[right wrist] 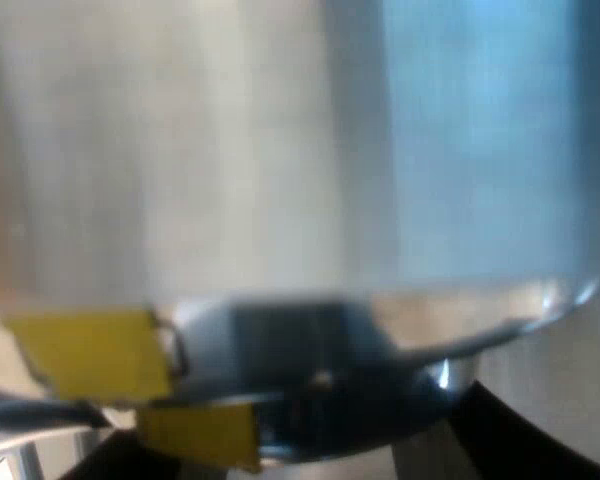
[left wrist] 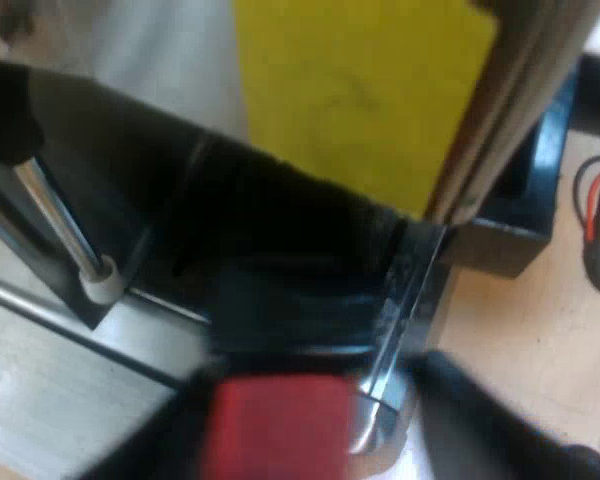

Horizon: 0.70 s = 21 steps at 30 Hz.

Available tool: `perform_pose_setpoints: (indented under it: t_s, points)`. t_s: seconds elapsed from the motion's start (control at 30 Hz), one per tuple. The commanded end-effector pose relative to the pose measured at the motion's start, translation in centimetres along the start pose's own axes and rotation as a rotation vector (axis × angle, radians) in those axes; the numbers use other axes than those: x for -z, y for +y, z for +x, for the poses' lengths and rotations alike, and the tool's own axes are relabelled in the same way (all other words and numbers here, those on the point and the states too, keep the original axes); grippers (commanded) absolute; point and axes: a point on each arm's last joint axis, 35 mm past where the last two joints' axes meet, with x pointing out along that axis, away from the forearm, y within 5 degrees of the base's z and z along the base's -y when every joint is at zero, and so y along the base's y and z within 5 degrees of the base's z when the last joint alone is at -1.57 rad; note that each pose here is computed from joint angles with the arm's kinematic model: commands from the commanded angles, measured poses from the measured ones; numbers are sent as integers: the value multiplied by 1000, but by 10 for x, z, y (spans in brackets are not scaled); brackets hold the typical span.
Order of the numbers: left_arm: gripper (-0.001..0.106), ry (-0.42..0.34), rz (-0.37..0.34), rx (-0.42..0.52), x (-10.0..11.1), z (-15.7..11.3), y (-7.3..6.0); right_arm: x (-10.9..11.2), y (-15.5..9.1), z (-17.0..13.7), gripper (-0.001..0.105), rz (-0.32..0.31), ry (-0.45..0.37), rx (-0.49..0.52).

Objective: Put the handle in the coffee machine

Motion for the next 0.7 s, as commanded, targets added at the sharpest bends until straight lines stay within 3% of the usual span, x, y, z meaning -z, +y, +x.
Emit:
perform_pose_setpoints:
  t_s: [0.03,0.2,0.7]
  points:
    - [75,-93,44,43,-12,-5,-4,-14,-8,5,40,49,-51,33]
    - [71,-91,40,46,-12,-5,-4,-14,-8,5,40,29,-50,33]
    - [71,-86,26,49,-11,-6,-5,-18,-9,5,40,61,-79,49]
